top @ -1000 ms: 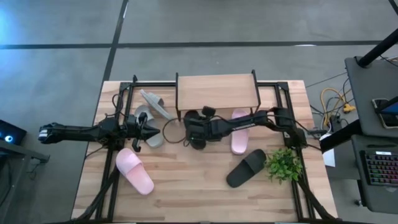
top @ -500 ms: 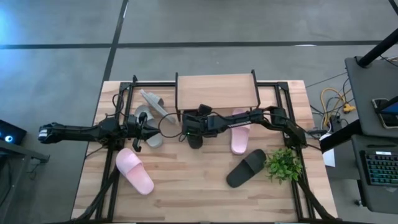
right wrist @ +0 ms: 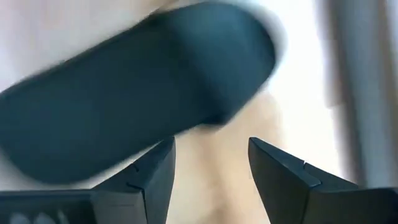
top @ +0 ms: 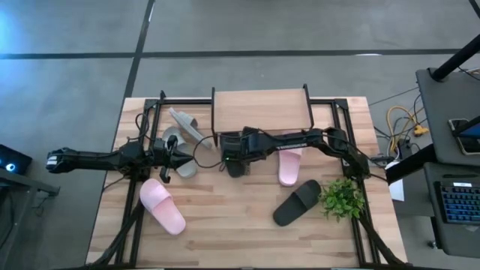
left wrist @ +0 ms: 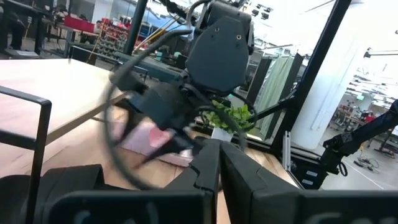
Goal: Pick and place slides into the shelf
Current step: Adjust the pink slide under the shelf
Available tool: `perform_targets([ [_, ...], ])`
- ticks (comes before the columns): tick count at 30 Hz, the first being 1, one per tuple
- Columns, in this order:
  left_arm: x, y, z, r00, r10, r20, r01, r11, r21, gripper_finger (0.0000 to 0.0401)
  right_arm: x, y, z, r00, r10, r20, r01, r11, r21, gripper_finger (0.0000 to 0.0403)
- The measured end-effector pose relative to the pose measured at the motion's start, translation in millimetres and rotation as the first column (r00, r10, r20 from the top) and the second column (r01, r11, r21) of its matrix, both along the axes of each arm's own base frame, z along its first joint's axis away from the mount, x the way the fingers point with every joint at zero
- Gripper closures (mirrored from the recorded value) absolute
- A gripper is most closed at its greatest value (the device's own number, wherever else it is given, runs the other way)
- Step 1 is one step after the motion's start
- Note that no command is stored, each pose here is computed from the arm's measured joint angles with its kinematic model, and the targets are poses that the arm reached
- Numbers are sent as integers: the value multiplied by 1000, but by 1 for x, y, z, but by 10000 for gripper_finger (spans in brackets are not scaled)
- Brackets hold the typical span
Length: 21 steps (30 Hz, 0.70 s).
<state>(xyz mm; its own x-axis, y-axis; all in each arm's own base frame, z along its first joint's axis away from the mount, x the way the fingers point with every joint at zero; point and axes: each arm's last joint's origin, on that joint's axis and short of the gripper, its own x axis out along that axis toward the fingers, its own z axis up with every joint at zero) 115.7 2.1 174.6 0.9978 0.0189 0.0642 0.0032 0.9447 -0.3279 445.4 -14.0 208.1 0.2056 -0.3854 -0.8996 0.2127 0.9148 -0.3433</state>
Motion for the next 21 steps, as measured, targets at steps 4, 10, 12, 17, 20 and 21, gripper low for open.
perform_targets([
  [4, 0, 0, 0, 1000, 0, 0, 0, 1000, 0, 401, -16, 16, 2, 985, 91, -145, -42, 951, 308, 210],
  [10, 0, 0, 0, 1000, 0, -1, 0, 1000, 0, 401, -56, 50, -1, 964, 122, -236, -1, 891, 454, 233],
  [12, 0, 0, 0, 1000, -1, -2, 1, 1000, 0, 401, -71, 57, -2, 966, 73, -248, 49, 891, 451, 245],
  [17, 0, 0, -1, 1000, 0, -7, 0, 1000, 0, 401, -104, 69, 4, 980, -38, -194, 125, 879, 461, 271],
  [20, 1, 0, -1, 1000, 0, -13, 0, 1000, 1, 401, -119, 72, -2, 977, -94, -190, 174, 868, 464, 285],
  [21, 1, 0, -1, 1000, 0, -15, 0, 1000, 1, 401, -123, 72, -4, 975, -110, -193, 190, 865, 464, 291],
])
